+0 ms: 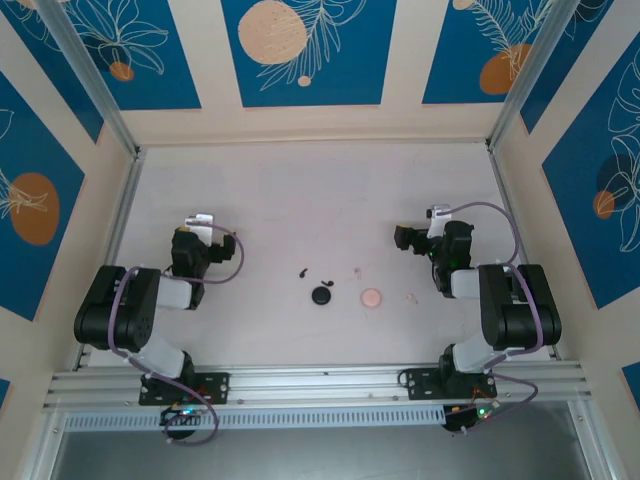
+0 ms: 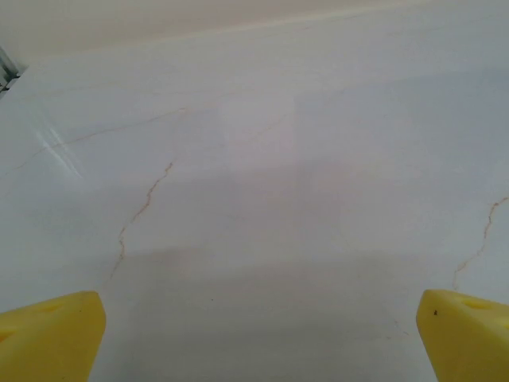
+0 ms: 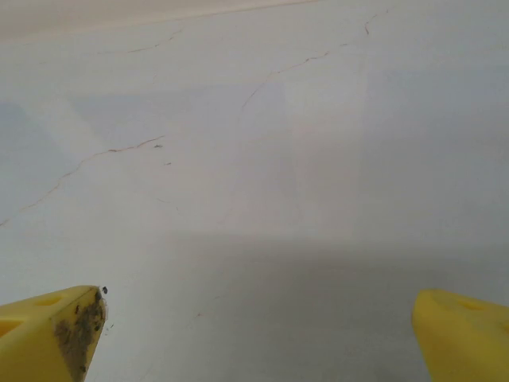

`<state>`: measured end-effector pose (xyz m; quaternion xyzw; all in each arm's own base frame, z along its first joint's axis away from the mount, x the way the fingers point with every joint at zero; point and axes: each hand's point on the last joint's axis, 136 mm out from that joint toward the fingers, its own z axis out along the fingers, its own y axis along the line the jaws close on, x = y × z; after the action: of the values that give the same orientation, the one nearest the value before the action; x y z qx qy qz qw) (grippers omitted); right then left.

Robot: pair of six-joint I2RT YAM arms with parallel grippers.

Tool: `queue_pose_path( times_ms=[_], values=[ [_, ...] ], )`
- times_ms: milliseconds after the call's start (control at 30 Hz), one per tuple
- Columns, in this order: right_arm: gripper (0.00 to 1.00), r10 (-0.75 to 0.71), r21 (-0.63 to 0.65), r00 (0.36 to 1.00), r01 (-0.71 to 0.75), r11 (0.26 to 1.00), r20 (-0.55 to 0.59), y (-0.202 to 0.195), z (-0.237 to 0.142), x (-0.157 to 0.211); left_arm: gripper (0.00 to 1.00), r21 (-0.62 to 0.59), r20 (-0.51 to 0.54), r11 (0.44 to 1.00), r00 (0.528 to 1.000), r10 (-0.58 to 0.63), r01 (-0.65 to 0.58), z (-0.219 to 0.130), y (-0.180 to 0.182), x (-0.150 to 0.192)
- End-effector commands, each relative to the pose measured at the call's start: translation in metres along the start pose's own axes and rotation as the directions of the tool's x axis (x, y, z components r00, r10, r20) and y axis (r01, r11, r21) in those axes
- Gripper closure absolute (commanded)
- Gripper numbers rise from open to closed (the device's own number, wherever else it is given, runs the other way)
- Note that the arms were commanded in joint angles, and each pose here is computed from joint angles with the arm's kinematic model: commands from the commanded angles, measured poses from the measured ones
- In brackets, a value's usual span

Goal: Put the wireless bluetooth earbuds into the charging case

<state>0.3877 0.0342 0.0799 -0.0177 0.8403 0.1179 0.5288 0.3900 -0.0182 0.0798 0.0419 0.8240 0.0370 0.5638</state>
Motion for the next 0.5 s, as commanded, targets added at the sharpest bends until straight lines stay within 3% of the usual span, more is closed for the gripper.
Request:
queue_pose_path(
  times_ms=[0,467],
  values=[
    [0.01,-0.034,-0.01,0.998,0.035,0.999,0.047,0.0014,0.0006,-0.0161,0.0,0.016,0.035,1.0,0.999,0.004,-0.005,0.0011,-0.0018,-0.0135],
    [0.01,-0.028,-0.016,0.999,0.029,0.999,0.045,0.0014,0.0005,-0.016,0.0,0.018,0.032,1.0,0.999,0.0,-0.001,0.0018,-0.0014,-0.0137]
  ],
)
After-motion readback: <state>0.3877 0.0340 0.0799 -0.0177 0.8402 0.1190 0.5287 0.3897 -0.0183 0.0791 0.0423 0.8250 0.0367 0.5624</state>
